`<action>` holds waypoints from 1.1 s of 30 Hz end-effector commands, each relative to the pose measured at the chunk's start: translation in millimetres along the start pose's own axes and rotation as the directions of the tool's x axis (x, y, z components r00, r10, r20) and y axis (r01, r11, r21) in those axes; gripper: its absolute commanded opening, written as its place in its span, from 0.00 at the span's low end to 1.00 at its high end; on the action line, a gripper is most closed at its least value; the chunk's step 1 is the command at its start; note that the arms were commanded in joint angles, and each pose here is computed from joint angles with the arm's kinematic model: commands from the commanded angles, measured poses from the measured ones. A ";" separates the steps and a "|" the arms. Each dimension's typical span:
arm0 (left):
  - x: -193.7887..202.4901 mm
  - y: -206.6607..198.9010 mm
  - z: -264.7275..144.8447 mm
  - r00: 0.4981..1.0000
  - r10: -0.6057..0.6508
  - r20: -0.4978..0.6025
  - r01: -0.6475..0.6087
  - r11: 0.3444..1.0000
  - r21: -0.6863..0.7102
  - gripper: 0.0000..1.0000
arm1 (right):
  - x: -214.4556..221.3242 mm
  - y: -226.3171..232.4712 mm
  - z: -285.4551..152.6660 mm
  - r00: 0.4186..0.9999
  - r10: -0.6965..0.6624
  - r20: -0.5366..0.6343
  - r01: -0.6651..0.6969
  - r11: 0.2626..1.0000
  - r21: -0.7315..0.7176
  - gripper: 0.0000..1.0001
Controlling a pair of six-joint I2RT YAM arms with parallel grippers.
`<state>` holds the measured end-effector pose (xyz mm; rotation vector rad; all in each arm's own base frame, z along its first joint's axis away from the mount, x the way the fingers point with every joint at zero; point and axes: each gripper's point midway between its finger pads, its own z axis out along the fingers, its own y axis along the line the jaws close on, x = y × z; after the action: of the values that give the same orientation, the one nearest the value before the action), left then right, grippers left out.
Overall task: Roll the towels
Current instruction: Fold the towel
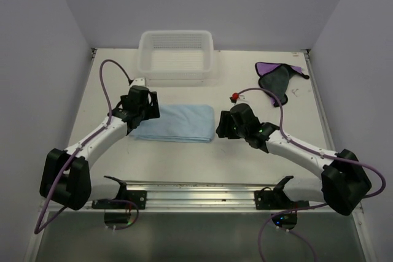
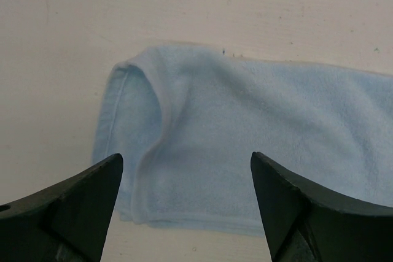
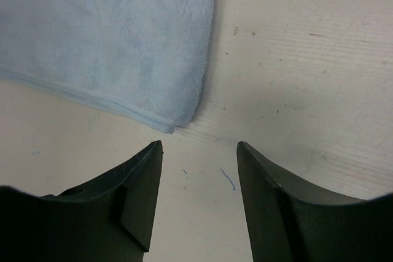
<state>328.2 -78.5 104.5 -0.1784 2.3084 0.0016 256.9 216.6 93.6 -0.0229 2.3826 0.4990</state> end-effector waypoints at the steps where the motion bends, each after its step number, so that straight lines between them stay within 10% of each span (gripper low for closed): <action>1: -27.2 7.2 9.4 0.999 0.000 0.039 0.001 0.999 -0.039 0.87 | -6.3 5.6 4.3 0.999 0.026 0.029 -0.025 0.999 -0.043 0.56; 20: 1.3 24.1 54.6 0.996 0.027 -0.079 -0.035 0.994 -0.105 0.59 | -1.9 -10.8 7.7 0.997 0.076 0.029 -0.074 0.995 -0.068 0.56; 33: -8.9 36.4 52.1 0.995 0.064 -0.079 -0.076 0.984 -0.158 0.00 | -0.8 -8.0 9.7 0.995 0.096 0.024 -0.094 0.992 -0.086 0.56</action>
<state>352.0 -43.9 52.1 -0.1803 2.4551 0.1940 259.4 207.0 73.3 0.0508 2.3894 0.5890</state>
